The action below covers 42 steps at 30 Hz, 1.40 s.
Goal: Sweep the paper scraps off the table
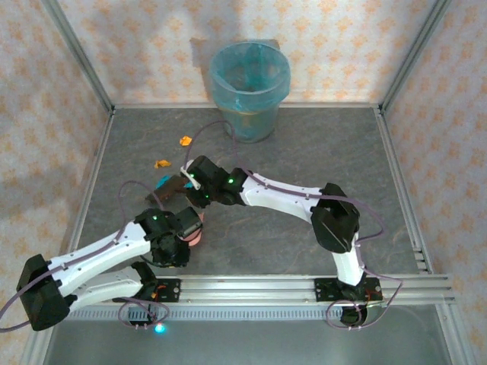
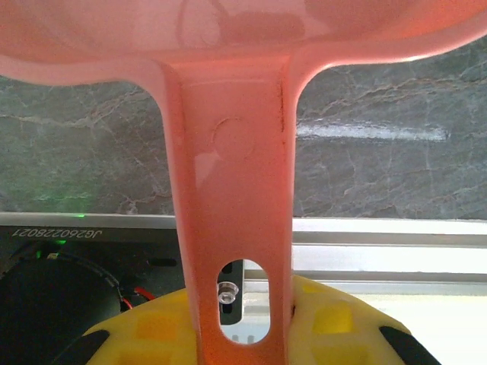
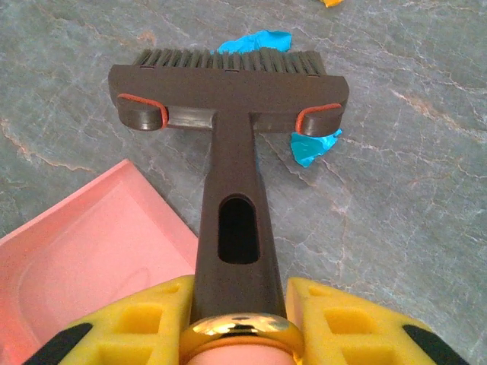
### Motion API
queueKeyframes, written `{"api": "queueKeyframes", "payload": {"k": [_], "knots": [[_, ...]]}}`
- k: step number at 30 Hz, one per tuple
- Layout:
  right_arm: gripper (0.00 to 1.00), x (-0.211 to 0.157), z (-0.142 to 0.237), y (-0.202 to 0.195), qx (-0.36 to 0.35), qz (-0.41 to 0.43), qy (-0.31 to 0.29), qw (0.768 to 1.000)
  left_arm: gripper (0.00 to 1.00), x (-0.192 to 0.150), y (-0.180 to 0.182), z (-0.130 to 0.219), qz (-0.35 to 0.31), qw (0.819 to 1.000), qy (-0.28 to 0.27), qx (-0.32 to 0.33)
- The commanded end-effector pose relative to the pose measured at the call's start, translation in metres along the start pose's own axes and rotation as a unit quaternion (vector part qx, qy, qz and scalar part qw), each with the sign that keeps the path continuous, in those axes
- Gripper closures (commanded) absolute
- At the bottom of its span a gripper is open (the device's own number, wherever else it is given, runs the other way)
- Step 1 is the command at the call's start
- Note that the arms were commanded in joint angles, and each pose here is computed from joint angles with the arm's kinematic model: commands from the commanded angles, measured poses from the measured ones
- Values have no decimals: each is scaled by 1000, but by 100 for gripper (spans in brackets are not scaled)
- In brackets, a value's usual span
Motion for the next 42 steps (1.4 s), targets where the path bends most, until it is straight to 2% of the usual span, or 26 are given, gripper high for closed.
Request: {"api": "queueKeyframes", "payload": {"k": [1, 10, 23, 28, 36, 42], "knots": [[100, -13, 24, -8, -25, -10, 11, 1000, 100, 5, -2, -4, 13, 1000, -12, 3], [100, -52, 52, -28, -80, -39, 81, 993, 100, 15, -6, -10, 8, 999, -13, 29], [100, -83, 98, -32, -65, -76, 80, 992, 100, 31, -18, -15, -10, 999, -13, 49], [100, -82, 115, -42, -54, -123, 65, 989, 100, 37, -28, -17, -29, 999, -7, 44], [100, -57, 144, -67, -21, -212, -27, 977, 100, 44, -37, -16, -57, 997, 4, 53], [100, -42, 147, -91, -26, -266, -62, 962, 100, 48, -46, -20, -74, 996, 16, 46]]}}
Point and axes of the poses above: each hand's point on the last joint's axis, 136 mm out from that joint toward the fingers, its own z axis back along the fingers, its own y axis along the line the jaws close on, x = y × z, the point moved 3 cm from there along z, back along the fingers, and after that the axes turned 3 degrees about -z, right-handed, at the moved point
